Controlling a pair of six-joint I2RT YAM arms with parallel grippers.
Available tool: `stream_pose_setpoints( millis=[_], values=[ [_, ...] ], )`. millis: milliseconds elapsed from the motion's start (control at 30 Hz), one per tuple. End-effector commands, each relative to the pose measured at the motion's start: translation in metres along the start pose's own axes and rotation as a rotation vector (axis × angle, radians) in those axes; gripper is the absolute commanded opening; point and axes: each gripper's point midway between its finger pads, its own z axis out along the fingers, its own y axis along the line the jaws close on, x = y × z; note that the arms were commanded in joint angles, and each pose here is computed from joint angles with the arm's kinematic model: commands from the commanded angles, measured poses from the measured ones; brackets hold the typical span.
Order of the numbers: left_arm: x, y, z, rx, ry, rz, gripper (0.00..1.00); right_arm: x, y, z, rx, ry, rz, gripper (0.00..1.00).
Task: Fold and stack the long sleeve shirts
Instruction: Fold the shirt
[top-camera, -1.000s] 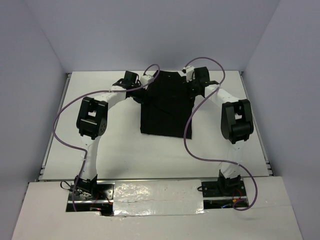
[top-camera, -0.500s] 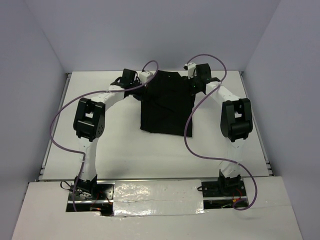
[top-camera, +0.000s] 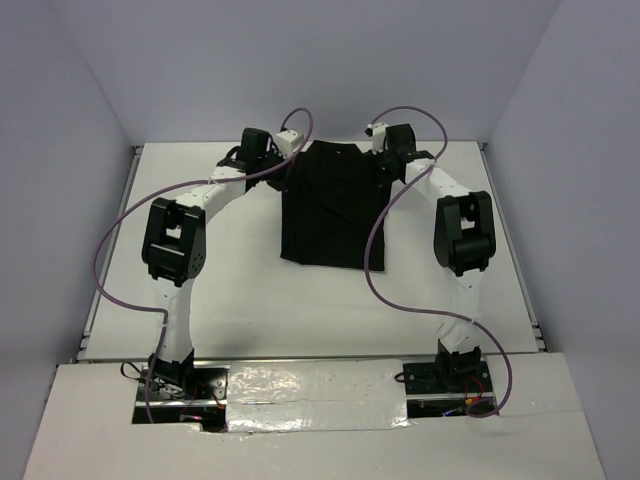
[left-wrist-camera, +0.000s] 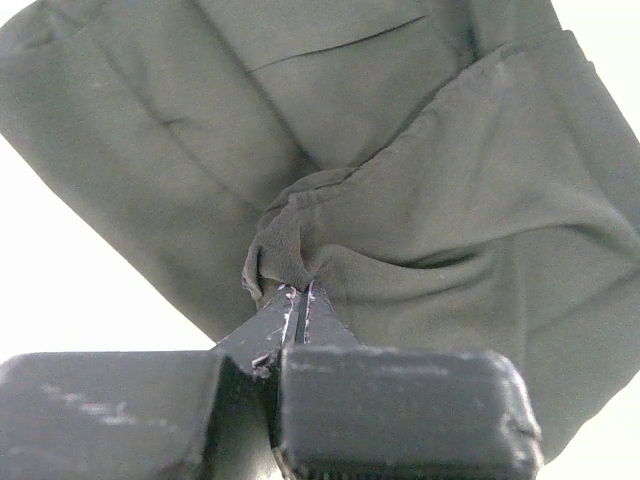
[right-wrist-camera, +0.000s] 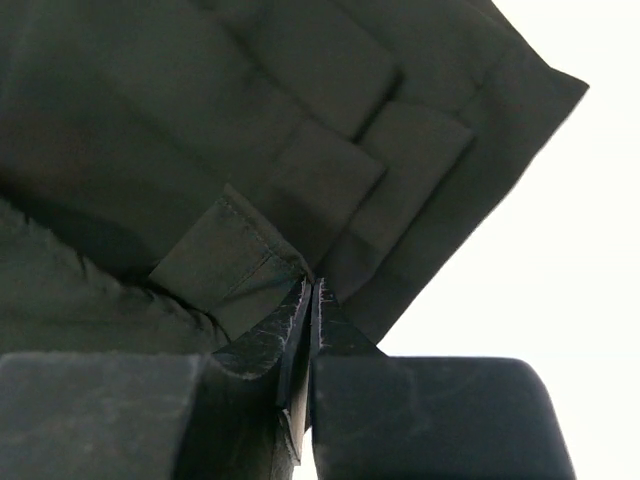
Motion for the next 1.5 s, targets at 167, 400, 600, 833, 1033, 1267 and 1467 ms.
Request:
stream_pose_setpoints(
  millis=[167, 400, 600, 833, 1033, 1267, 1467],
  values=[
    [0.012, 0.018, 0.011, -0.040, 0.009, 0.000, 0.10, -0.014, -0.022, -0.009, 0.034, -0.012, 0.129, 0.45],
    [0.020, 0.014, 0.014, -0.017, 0.036, -0.031, 0.20, -0.029, -0.007, -0.058, -0.010, -0.105, 0.338, 0.49],
    [0.025, 0.016, 0.015, -0.022, 0.053, -0.027, 0.24, 0.013, 0.069, -0.056, -0.153, 0.023, 0.388, 0.50],
    [0.025, 0.017, 0.014, -0.028, 0.054, -0.028, 0.24, 0.047, 0.070, -0.027, -0.018, 0.167, 0.461, 0.47],
    [0.028, 0.016, 0.013, -0.027, 0.059, -0.025, 0.24, 0.070, 0.062, -0.014, 0.090, 0.247, 0.461, 0.44],
    [0.029, 0.018, 0.012, -0.036, 0.071, -0.005, 0.18, 0.085, 0.054, -0.010, 0.113, 0.294, 0.491, 0.00],
    [0.028, 0.020, 0.013, -0.040, 0.070, 0.008, 0.06, 0.066, 0.019, -0.027, 0.093, 0.194, 0.600, 0.00]
  ],
)
